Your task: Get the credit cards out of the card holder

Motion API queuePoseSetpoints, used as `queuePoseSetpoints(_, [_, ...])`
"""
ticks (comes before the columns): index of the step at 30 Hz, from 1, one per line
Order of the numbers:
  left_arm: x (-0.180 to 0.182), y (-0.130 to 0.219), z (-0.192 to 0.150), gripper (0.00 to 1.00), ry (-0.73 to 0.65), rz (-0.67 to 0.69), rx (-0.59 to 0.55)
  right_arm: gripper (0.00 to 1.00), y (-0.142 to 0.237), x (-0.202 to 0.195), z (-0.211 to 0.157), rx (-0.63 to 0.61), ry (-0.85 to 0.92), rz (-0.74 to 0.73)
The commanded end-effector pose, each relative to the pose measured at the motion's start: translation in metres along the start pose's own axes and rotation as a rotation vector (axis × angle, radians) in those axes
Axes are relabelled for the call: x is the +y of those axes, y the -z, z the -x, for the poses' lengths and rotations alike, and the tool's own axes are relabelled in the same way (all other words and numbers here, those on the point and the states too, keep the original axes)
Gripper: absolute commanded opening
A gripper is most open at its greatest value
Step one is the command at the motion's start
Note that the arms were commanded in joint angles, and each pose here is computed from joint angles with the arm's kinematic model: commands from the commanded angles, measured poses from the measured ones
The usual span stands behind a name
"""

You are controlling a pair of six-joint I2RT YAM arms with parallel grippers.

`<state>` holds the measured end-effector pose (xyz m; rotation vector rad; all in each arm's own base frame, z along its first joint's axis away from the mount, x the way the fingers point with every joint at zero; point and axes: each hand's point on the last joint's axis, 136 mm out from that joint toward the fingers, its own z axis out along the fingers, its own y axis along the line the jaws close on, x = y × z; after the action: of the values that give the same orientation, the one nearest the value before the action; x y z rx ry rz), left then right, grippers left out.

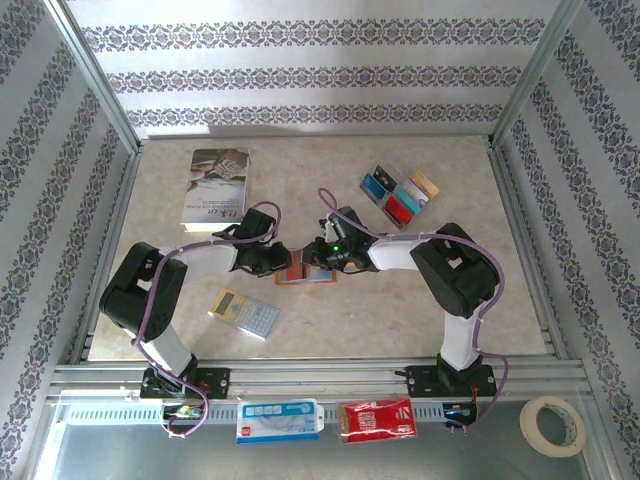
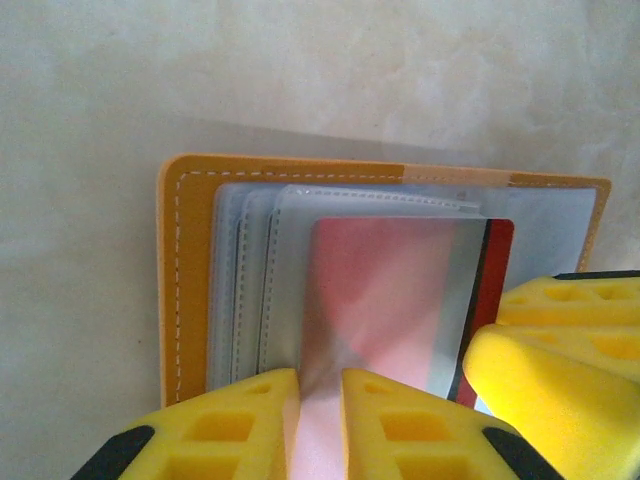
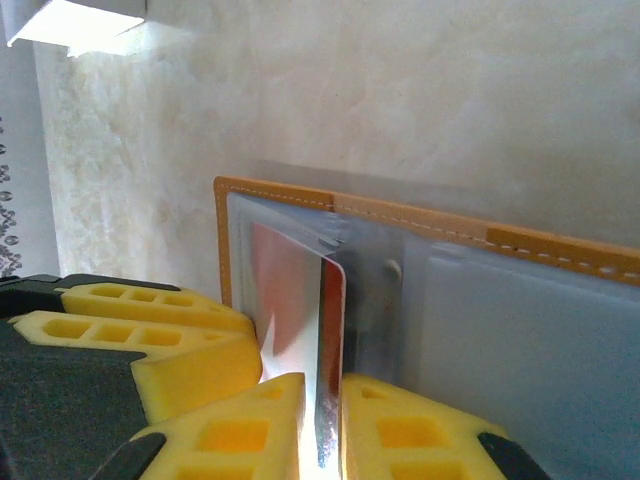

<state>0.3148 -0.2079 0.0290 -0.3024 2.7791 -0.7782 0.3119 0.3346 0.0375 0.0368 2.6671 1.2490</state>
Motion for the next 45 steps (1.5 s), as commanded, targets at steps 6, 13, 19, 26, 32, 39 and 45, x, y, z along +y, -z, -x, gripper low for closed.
queuePoseSetpoints(6, [0.027, -0.007, -0.017, 0.21, 0.001, 0.122, 0.053, 0.11, 0.005, 0.002, -0.001, -0.013, 0.013, 0.030])
queuePoseSetpoints(13, [0.024, -0.006, -0.014, 0.21, -0.012, 0.113, 0.043, 0.05, 0.020, -0.011, 0.003, -0.056, 0.030, -0.028])
queuePoseSetpoints(19, [0.005, 0.006, -0.003, 0.24, -0.043, 0.057, 0.004, 0.00, 0.044, -0.022, 0.012, -0.111, 0.078, -0.098])
queuePoseSetpoints(26, [-0.046, 0.043, 0.019, 0.53, -0.077, -0.137, -0.121, 0.00, 0.077, 0.002, 0.021, -0.157, 0.181, -0.007])
queuePoseSetpoints(32, [-0.085, 0.071, 0.025, 0.80, -0.109, -0.330, -0.195, 0.00, 0.103, 0.032, 0.029, -0.183, 0.259, 0.127])
queuePoseSetpoints(39, [-0.118, 0.086, 0.023, 0.82, -0.118, -0.529, -0.183, 0.00, 0.133, 0.073, 0.035, -0.220, 0.252, 0.344])
queuePoseSetpoints(45, [-0.139, 0.098, 0.024, 0.67, -0.121, -0.649, -0.182, 0.00, 0.150, 0.099, 0.039, -0.218, 0.232, 0.487])
